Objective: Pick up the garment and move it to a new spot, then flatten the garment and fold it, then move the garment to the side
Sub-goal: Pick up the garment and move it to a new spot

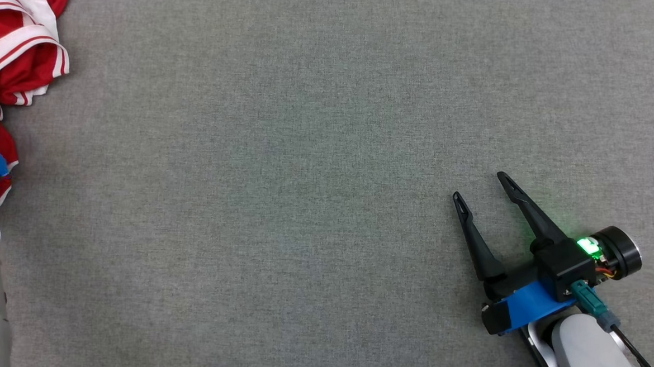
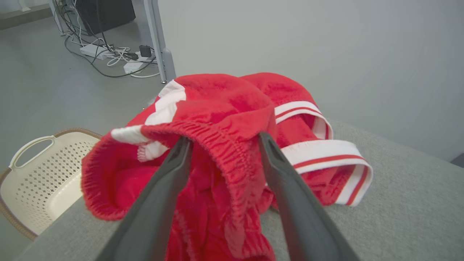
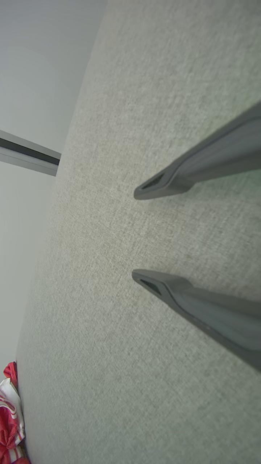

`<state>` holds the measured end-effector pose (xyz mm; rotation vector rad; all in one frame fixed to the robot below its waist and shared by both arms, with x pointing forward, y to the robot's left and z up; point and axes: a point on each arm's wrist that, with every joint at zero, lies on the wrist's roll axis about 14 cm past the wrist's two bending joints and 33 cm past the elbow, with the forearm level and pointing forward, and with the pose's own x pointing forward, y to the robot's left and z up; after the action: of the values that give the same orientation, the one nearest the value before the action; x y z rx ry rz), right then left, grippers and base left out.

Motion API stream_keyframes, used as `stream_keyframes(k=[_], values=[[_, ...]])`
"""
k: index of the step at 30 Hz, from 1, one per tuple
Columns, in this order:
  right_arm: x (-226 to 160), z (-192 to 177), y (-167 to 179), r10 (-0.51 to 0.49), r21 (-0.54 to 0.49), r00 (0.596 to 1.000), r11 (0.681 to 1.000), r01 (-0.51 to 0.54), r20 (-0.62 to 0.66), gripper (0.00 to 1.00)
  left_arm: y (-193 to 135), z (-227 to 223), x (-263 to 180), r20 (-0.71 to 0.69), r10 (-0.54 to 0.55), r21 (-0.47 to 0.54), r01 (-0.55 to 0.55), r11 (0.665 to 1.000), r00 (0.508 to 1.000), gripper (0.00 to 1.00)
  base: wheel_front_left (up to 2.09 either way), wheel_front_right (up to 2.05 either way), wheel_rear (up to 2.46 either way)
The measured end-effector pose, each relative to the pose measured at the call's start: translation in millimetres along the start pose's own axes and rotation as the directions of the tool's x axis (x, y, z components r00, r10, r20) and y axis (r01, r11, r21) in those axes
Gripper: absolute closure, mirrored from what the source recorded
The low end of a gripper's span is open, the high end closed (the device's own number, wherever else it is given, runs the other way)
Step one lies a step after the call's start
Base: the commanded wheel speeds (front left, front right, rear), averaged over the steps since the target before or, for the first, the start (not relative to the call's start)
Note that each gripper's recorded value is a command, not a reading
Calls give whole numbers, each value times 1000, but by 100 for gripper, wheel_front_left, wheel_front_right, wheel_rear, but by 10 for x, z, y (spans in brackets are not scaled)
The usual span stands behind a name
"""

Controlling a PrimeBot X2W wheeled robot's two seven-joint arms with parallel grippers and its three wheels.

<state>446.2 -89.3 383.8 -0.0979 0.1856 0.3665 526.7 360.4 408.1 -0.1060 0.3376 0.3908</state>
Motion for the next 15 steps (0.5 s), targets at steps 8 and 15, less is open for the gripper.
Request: stream_keyframes(k=[8, 15], values=[[-65, 123, -13, -10, 12, 1000, 1000, 10, 23, 0, 73, 294, -80, 84, -18, 19, 17, 1000, 996, 100, 0, 0, 0], [-192, 400, 27, -14, 32, 996, 999, 12, 84, 0, 92, 1190, -302, 282, -92, 129, 57, 990, 955, 100, 0, 0, 0]])
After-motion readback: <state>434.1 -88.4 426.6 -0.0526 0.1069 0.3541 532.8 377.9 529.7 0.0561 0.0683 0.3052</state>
